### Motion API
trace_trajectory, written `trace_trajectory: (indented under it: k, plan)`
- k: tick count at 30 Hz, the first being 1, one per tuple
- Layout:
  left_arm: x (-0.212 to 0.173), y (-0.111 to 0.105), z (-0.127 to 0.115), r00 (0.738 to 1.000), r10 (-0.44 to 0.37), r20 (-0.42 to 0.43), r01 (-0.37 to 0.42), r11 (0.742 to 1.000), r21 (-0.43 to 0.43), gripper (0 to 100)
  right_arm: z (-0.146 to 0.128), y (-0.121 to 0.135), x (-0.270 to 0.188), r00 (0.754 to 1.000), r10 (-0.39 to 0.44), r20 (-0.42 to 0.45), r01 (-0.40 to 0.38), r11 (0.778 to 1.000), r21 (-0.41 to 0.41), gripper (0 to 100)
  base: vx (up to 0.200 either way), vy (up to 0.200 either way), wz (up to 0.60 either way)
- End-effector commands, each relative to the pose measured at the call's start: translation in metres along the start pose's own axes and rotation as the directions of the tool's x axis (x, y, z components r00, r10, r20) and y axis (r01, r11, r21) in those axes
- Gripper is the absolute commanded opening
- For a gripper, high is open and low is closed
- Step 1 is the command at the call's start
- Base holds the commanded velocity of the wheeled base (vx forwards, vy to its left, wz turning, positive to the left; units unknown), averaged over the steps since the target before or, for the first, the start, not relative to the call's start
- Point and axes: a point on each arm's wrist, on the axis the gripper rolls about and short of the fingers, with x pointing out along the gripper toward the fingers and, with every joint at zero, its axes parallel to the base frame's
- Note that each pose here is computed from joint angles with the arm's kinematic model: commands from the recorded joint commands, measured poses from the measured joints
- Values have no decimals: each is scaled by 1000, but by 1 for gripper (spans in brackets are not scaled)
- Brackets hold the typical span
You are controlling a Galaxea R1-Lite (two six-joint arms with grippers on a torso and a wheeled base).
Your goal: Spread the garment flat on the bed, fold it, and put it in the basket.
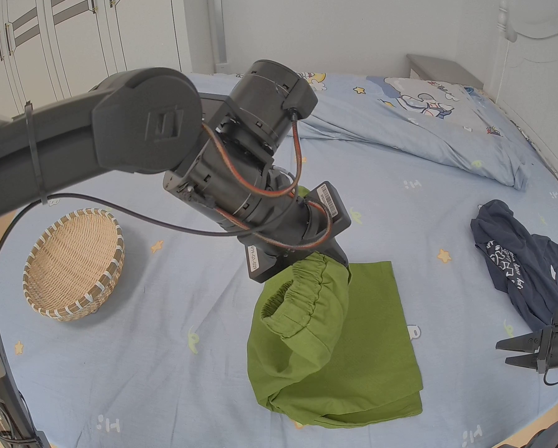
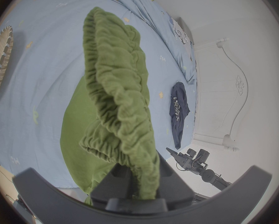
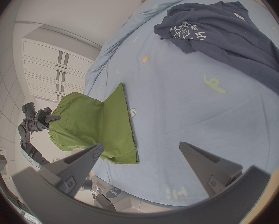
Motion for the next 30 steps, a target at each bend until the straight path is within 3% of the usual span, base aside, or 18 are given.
trace_trajectory:
  k: [1,20,21,30]
  plan:
    - [3,-5,-7,1000,-6,-15,6,1000,8,0,0,0,0,1000,1,-2,-1,1000,3,100,0,0,0]
    - [10,-19,-26,998,-32,-48,33,999,10,0,0,0,0,1000,0,1,0,1000,1,100,0,0,0]
    - [10,-20,-26,998,-33,-49,33,999,12,100,0,0,0,1000,0,1,0,1000,1,100,0,0,0]
    - [12,-25,-28,997,-65,-49,66,997,26,100,0,0,0,1000,0,1,0,1000,0,100,0,0,0]
